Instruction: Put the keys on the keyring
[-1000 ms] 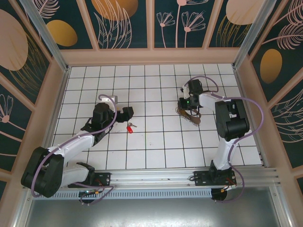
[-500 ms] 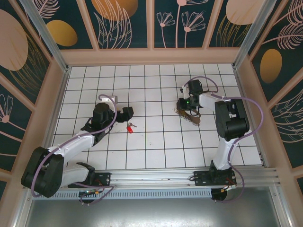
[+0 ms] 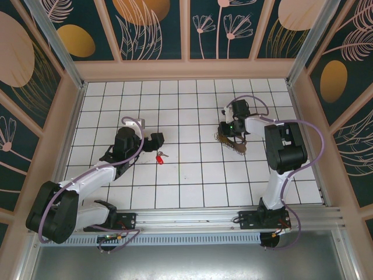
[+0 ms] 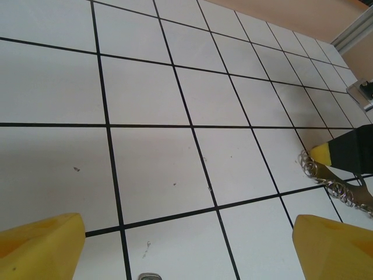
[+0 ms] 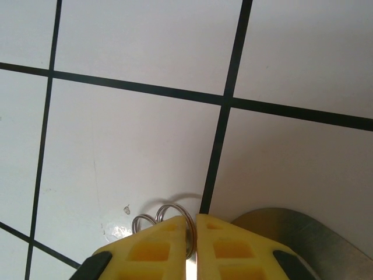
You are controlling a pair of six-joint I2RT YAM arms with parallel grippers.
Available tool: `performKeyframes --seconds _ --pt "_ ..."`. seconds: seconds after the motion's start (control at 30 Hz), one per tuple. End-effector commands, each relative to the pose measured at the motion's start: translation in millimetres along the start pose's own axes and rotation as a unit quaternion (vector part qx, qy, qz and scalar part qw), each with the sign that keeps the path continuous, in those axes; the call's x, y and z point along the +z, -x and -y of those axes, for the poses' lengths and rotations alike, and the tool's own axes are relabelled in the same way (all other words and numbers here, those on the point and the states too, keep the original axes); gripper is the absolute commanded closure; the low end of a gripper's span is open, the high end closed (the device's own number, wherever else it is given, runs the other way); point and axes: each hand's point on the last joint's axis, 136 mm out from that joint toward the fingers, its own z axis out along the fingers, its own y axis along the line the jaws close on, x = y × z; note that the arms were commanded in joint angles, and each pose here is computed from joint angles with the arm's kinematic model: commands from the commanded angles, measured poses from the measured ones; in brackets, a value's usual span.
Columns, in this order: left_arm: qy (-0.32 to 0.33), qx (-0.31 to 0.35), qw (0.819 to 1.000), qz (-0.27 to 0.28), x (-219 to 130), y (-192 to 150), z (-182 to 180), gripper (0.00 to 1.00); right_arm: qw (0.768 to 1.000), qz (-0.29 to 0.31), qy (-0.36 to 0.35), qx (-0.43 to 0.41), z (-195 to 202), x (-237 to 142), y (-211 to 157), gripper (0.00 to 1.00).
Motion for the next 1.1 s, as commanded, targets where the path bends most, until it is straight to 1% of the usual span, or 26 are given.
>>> performKeyframes --seconds 0.0,0.13,0.33,0.5,0.63,0.77,0.93,1.07 --pt "-0.006 0.012 1.000 0.009 -1 10 7 0.09 1.000 0.000 0.006 0.002 -1 -5 -5 0.93" --pt "-0.005 0.011 1.000 0.012 -4 12 7 0.09 1.000 0.008 0.015 0.001 -5 -9 -2 0.97" --pt "-0.004 0.012 1.000 0.016 -8 12 7 0.09 0.999 0.030 0.027 -0.005 -13 -22 5 1.00" --pt "-0.011 0.011 1.000 0.024 -12 15 10 0.08 0.998 0.046 0.046 -0.017 -24 -30 7 1.00" --pt "-0.017 0.014 0.999 0.032 -16 19 14 0.08 0.995 0.059 0.073 -0.047 -43 -36 7 1.00" --pt "-0.039 0.017 0.998 0.044 -20 26 23 0.08 0.988 0.085 0.092 -0.089 -68 -46 10 1.00" --pt "-0.075 0.025 0.995 0.053 -26 32 39 0.08 0.974 0.113 0.131 -0.145 -97 -64 8 1.00" --pt "-0.133 0.034 0.989 0.064 -38 39 61 0.10 0.962 0.145 0.161 -0.166 -111 -81 9 1.00"
